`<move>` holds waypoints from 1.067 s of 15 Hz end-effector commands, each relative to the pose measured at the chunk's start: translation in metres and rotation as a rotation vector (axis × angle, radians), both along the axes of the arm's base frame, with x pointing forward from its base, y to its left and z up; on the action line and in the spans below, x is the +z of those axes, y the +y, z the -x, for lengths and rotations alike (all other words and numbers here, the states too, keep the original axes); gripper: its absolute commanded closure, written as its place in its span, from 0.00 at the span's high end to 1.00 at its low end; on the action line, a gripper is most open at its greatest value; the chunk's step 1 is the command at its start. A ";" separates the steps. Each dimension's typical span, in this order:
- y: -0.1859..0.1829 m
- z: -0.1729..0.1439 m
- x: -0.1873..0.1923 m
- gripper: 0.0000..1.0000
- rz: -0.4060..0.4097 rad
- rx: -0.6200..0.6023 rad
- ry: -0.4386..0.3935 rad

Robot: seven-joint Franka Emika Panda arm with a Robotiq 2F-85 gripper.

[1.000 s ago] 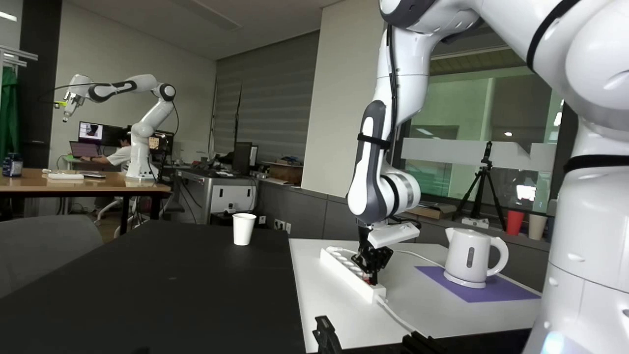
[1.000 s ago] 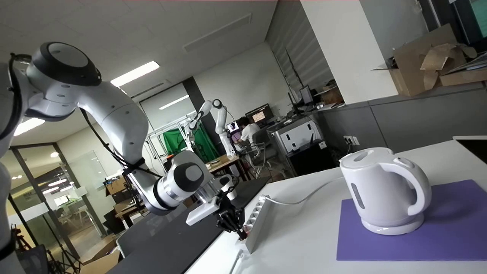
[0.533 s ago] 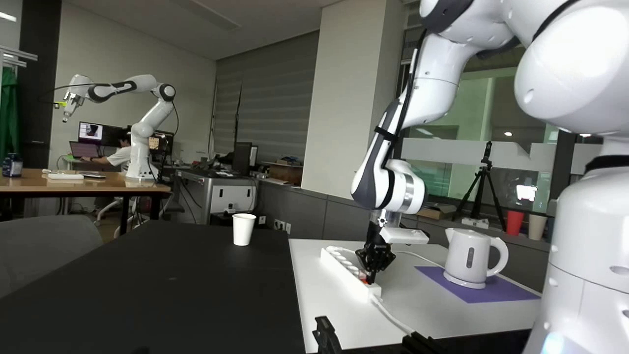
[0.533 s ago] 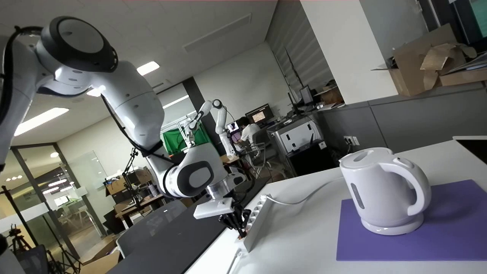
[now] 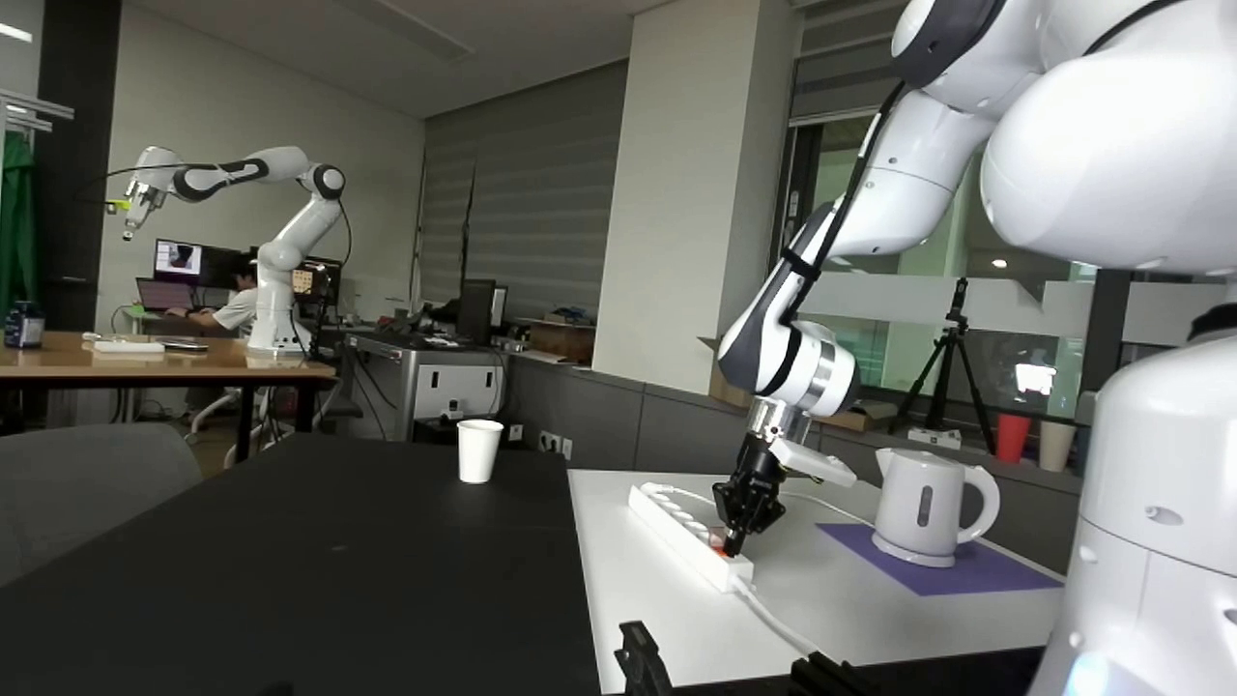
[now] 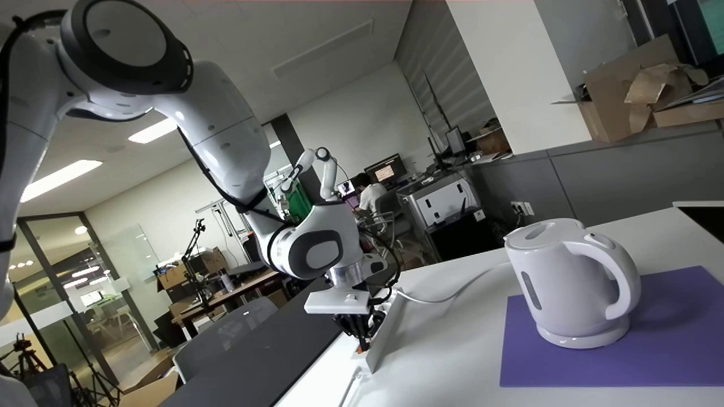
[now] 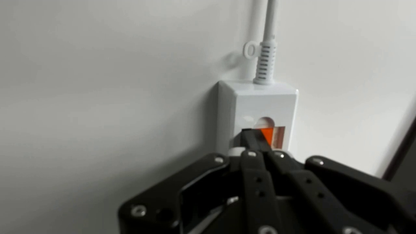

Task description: Turn on the adapter switch

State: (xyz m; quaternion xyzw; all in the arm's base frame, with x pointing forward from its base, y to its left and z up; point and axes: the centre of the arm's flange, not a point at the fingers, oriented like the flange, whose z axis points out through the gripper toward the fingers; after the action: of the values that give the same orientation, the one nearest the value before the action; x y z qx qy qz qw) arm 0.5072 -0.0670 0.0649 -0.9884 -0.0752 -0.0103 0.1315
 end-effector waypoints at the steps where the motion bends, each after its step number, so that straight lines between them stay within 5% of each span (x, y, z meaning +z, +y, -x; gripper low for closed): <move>1: -0.005 -0.006 -0.003 0.00 -0.017 0.013 0.007; 10: 0.046 0.011 0.098 0.03 0.085 0.135 -0.056; 11: 0.049 0.011 0.104 0.26 0.104 0.143 -0.047; 13: 0.052 0.011 0.109 0.30 0.135 0.160 -0.016; 16: 0.051 0.010 0.116 0.50 0.207 0.146 0.015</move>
State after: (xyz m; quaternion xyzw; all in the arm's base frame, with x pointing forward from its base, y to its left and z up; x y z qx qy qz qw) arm 0.5006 -0.0167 0.1690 -0.9844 -0.1632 -0.0050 0.0657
